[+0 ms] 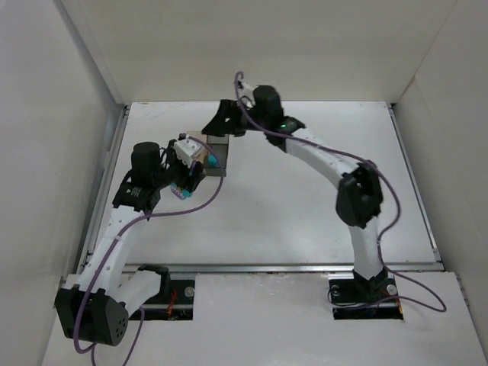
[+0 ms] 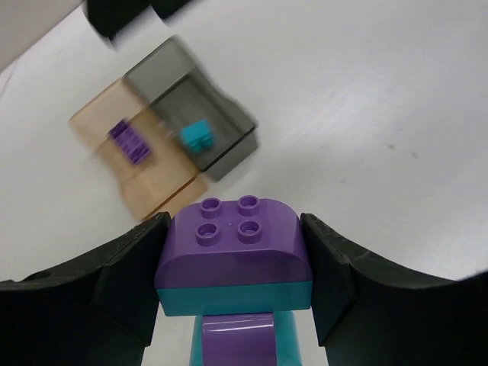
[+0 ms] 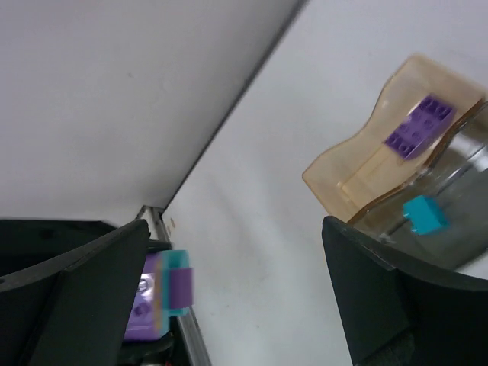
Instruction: Sort the legos into containers by color
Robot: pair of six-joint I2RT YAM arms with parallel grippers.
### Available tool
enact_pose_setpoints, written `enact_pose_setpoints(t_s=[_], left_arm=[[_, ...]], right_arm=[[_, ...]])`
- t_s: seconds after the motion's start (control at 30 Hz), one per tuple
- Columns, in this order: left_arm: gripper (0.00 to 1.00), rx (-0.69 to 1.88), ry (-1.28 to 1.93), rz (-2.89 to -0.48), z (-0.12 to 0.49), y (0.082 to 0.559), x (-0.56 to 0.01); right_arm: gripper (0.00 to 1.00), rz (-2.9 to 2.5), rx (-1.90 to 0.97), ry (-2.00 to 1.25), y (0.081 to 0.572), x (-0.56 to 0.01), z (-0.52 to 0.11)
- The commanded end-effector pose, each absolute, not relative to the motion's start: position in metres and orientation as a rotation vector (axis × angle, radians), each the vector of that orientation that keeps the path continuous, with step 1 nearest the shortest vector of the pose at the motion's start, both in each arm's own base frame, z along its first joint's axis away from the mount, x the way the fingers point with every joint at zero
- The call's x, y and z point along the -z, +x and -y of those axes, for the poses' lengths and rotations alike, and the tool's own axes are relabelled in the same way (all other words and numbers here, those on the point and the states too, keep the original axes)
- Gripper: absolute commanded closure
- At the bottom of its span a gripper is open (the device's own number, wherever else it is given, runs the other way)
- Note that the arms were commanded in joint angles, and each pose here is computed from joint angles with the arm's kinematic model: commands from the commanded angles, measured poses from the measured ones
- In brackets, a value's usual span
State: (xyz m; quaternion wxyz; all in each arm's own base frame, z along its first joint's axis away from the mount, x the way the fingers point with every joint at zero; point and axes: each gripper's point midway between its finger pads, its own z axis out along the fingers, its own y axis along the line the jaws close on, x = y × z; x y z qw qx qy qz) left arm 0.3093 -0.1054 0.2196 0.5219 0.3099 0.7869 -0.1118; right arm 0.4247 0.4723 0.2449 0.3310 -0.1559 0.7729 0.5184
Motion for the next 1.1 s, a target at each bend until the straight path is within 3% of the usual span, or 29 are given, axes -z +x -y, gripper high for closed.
enact_pose_setpoints(t_s=[0.0, 0.23, 0.43, 0.47, 0.57, 0.87, 1.07], left_arm=[[1.00, 0.507, 1.089, -1.519, 0.160, 0.286, -0.267], [1.00, 0.778, 1.301, -1.349, 0.200, 0.282, -0.292], [1.00, 1.039, 1.405, -1.244, 0.228, 0.256, -0.301], [1.00, 1.018, 1.409, -1.247, 0.227, 0.258, -0.302], [1.00, 0.937, 1.441, -1.246, 0.230, 0.264, -0.299], [1.00, 0.453, 1.322, -1.261, 0.216, 0.316, -0.309], [1.00, 0.450, 1.330, -1.299, 0.220, 0.318, -0.300]], right_arm=[[0.00, -1.716, -1.289, -0.595, 0.404, -0.351, -0.400], [0.00, -1.532, -1.234, -0.964, 0.316, -0.352, -0.356], [0.14, -1.514, -1.309, -1.062, 0.299, -0.336, -0.350], [0.14, -1.531, -1.332, -1.056, 0.298, -0.335, -0.355], [0.00, -1.592, -1.353, -0.975, 0.307, -0.341, -0.358], [0.00, -1.826, -1.492, -0.642, 0.316, -0.348, -0.365], [0.00, -1.929, -1.443, -0.627, 0.324, -0.338, -0.379]])
